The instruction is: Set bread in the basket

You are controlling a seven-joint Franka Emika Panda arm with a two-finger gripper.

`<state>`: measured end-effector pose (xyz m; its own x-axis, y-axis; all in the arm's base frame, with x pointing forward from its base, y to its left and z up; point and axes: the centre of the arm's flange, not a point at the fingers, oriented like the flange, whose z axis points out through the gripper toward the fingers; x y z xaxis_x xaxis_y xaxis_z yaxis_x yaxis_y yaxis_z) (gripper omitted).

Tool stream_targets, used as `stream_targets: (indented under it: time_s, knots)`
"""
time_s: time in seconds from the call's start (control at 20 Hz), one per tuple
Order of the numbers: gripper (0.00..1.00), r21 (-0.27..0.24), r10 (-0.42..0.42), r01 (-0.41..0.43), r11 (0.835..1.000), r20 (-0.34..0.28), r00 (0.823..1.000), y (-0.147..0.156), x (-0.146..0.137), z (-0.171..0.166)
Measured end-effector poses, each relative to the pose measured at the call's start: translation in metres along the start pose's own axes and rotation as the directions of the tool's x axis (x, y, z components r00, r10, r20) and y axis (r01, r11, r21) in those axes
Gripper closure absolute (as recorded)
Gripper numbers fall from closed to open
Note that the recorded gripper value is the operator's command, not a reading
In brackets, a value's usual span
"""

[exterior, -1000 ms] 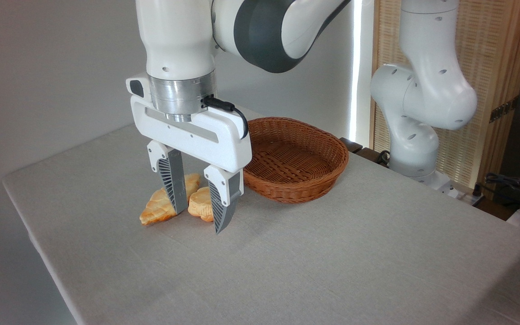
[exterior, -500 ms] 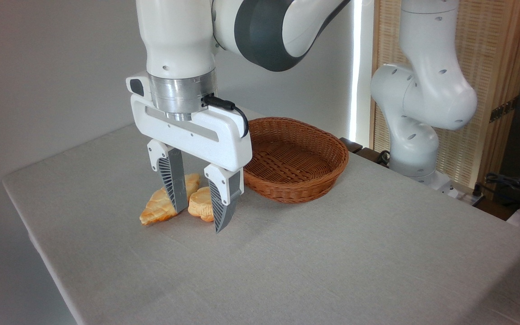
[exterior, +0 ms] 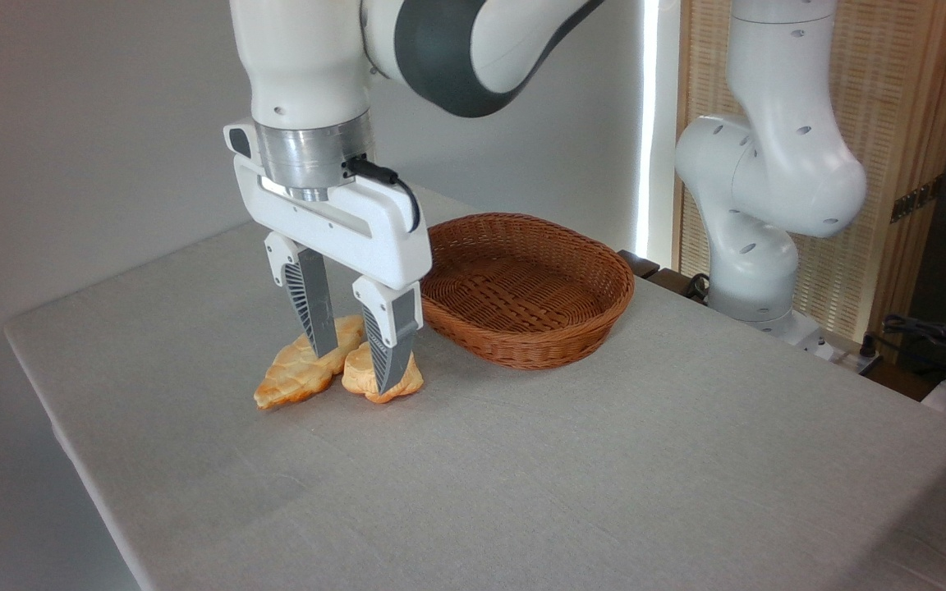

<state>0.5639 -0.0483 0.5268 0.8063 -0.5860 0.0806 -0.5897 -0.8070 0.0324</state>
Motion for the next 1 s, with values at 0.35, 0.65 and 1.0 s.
stream_targets:
  time_s: [0.35,0.65,1.0]
  knots:
    - [0.00,-0.048,0.130,-0.128,0.991,0.063,0.989,0.058,0.017,0.038]
    - [0.00,-0.089,0.227,-0.218,0.972,0.114,0.967,0.107,0.024,0.069]
    - [0.00,-0.105,0.240,-0.226,0.968,0.140,0.961,0.112,0.025,0.091]
